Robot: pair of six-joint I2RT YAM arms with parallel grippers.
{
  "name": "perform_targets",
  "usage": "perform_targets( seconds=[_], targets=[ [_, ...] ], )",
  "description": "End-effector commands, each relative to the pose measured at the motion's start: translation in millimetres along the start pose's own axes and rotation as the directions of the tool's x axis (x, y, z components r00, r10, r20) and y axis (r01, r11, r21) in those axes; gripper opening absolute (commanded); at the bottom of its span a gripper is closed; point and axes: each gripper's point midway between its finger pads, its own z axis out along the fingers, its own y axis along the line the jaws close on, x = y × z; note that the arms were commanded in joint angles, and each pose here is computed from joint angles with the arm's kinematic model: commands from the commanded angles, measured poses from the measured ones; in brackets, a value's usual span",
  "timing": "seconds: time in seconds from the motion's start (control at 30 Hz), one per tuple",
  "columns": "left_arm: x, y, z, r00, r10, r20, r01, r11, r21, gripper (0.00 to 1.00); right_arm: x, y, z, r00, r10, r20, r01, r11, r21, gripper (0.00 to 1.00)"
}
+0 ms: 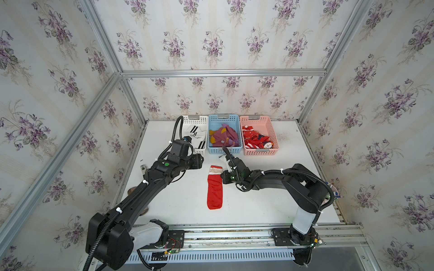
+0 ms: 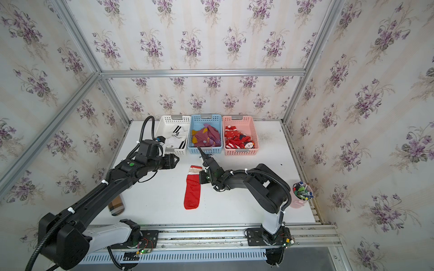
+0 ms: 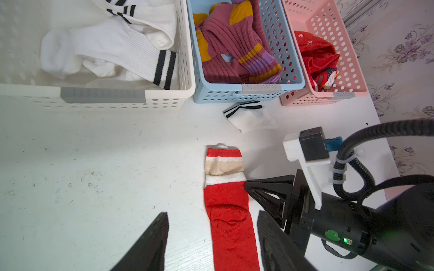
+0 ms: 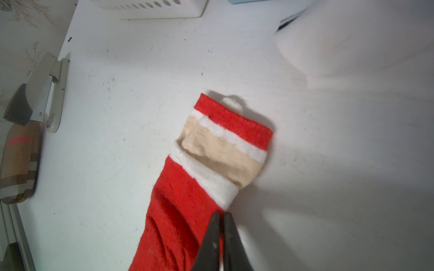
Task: Sort the socks into the basket by color
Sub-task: Pick up the sock at the center of the board, then place the sock in the bin.
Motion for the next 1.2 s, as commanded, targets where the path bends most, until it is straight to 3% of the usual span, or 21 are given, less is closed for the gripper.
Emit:
perform_targets(
  seconds=[0.0, 0.33, 0.73, 0.93, 1.17],
  targets=[
    [-2, -1, -2, 1.0, -0.003, 0.01, 0.003, 1.0, 0.005, 0.62, -13, 6, -7, 0.999, -0.007, 0.032, 0.007, 1.0, -0.005, 0.06],
    [-2, -2, -3, 1.0, -0.002, 0.01, 0.002, 1.0, 0.011, 0.62, -46, 29, -34, 0.993, -0.053, 0.107, 0.056, 0.998, -0.027, 0.0],
    [-2, -4, -5, 1.0, -0.002, 0.016, 0.002, 1.0, 0.02, 0.63, -112, 42, -110, 0.946, -0.127, 0.298, 0.113, 0.992, 0.063, 0.0],
    [-3, -6, -4, 1.0, -0.004, 0.016, 0.003, 0.999, 0.032, 0.63, -142, 12, -152, 0.916, -0.131, 0.38, 0.077, 0.985, 0.156, 0.0],
    [-3, -7, -4, 1.0, -0.002, 0.014, 0.001, 0.999, 0.035, 0.63, -193, -50, -210, 0.858, -0.113, 0.501, -0.026, 0.965, 0.261, 0.0]
  ],
)
